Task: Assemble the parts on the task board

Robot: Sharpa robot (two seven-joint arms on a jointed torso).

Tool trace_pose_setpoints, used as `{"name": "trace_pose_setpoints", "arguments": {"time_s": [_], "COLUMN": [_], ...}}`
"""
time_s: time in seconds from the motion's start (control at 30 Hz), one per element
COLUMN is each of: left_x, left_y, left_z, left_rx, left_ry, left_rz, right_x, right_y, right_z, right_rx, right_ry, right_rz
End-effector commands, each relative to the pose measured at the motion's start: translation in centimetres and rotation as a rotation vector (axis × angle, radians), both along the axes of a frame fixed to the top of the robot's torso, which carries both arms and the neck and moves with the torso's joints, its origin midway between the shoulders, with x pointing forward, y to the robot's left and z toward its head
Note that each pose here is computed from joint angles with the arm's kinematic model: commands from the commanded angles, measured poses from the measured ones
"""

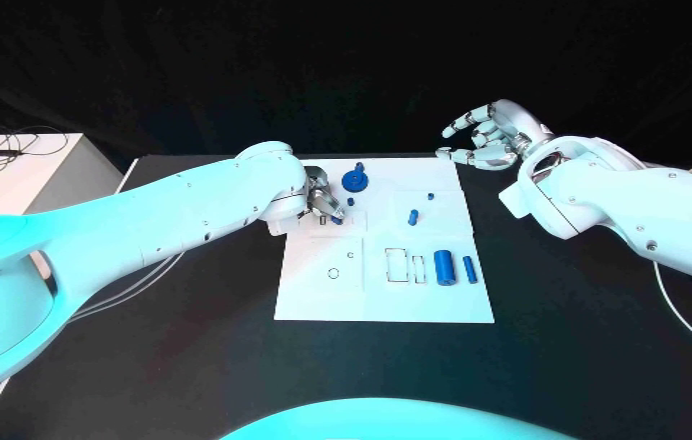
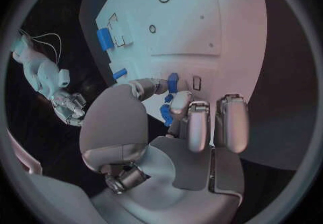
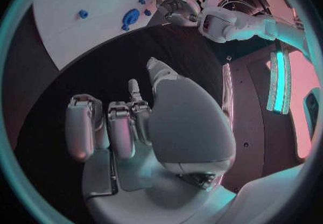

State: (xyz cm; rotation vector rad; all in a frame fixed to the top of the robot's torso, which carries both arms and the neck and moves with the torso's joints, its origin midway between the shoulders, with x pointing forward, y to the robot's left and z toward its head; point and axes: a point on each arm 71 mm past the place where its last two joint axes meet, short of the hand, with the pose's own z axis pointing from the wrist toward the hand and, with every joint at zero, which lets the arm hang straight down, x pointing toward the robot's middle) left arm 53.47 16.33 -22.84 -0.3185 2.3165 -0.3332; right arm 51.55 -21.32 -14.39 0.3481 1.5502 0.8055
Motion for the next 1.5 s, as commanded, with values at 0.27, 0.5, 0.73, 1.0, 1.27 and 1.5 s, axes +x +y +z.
{"name": "trace_pose_setpoints", "arguments": {"time_s": [0.27,0.5,0.73,1.0,1.27,1.5], "left_x": [0.07,0.01,-0.11,-0.16,-0.16,-0.19], "left_y": [-0.09,-0.27,-0.48,-0.35,-0.25,-0.26], "left_z": [0.13,0.19,0.12,-0.02,-0.08,-0.08], "left_rx": [-0.038,-0.044,-0.041,-0.024,-0.013,-0.01], "left_ry": [-0.03,-0.033,-0.019,0.0,0.007,0.009], "left_rz": [0.025,0.021,0.006,-0.004,-0.008,-0.012], "right_x": [-0.07,-0.08,-0.08,-0.07,-0.06,-0.05], "right_y": [0.13,0.11,0.1,0.11,0.11,0.12], "right_z": [-0.01,-0.02,-0.03,-0.05,-0.06,-0.08], "right_rx": [-0.01,-0.012,-0.013,-0.013,-0.014,-0.014], "right_ry": [-0.001,0.0,0.002,0.003,0.005,0.006], "right_rz": [0.015,0.014,0.014,0.014,0.015,0.015]}}
